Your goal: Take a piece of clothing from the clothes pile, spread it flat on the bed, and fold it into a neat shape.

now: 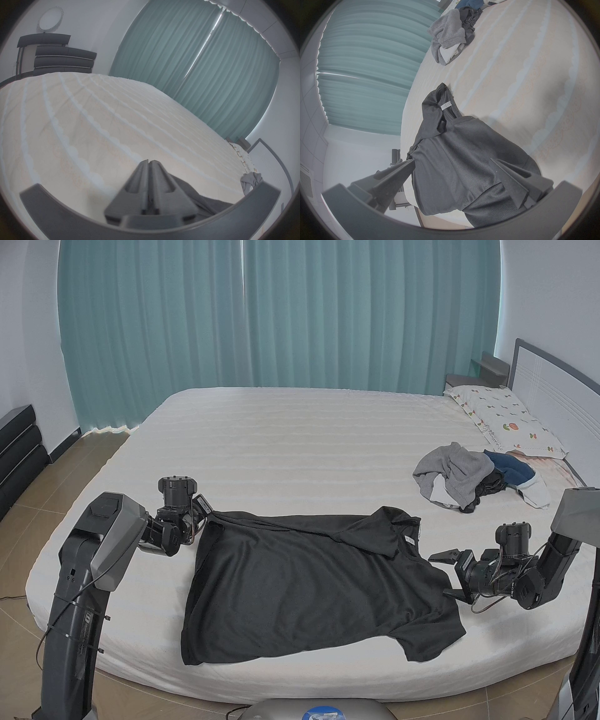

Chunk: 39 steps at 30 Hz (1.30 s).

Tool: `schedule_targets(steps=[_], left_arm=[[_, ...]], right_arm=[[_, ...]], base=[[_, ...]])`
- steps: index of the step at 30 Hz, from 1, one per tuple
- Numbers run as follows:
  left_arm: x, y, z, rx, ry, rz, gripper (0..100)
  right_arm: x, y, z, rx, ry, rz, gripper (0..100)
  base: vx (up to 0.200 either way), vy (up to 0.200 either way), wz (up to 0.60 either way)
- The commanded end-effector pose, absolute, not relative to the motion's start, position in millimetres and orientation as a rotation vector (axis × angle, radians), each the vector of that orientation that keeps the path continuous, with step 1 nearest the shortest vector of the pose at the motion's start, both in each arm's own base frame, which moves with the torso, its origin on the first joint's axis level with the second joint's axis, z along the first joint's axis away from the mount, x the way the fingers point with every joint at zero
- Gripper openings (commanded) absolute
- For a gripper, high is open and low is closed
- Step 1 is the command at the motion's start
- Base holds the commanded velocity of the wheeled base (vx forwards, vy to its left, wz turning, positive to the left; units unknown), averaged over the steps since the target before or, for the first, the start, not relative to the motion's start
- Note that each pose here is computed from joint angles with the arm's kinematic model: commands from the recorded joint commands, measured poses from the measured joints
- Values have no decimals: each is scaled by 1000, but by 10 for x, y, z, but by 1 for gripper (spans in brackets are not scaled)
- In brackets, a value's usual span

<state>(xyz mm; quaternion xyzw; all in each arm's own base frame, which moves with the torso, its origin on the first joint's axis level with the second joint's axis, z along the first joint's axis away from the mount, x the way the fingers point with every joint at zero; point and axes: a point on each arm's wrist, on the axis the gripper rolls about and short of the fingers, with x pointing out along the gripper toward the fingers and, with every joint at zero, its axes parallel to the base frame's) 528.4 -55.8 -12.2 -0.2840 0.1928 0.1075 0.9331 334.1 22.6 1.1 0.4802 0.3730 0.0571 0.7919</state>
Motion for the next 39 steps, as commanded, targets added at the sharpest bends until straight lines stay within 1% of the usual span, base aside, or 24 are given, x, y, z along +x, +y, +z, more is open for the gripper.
schedule_targets(steps=[1,2,3,5,7,13,18,25,39], left_arm=[[5258,-566,36,-599,401,216,100],[5215,-567,91,-619,452,209,100],[5213,-568,95,-619,456,205,100],[5174,-572,185,-643,524,157,100],[5173,-575,192,-655,536,148,100],[5179,-686,200,-655,553,113,100],[5245,-784,100,-647,553,97,100],[5288,-797,3,-636,591,118,100],[5365,-799,-133,-637,584,124,100]], right_arm=[[3339,228,6,1033,805,123,100],[3339,228,6,1033,805,123,100],[3339,228,6,1033,805,123,100],[3339,228,6,1033,805,123,100],[3339,228,6,1033,805,123,100],[3339,228,6,1033,805,123,100],[3339,228,6,1033,805,123,100],[3339,228,6,1032,804,123,100],[3339,228,6,1033,805,123,100]], base=[[0,0,0],[0,0,0],[0,0,0],[0,0,0],[0,0,0],[0,0,0],[0,0,0],[0,0,0],[0,0,0]])
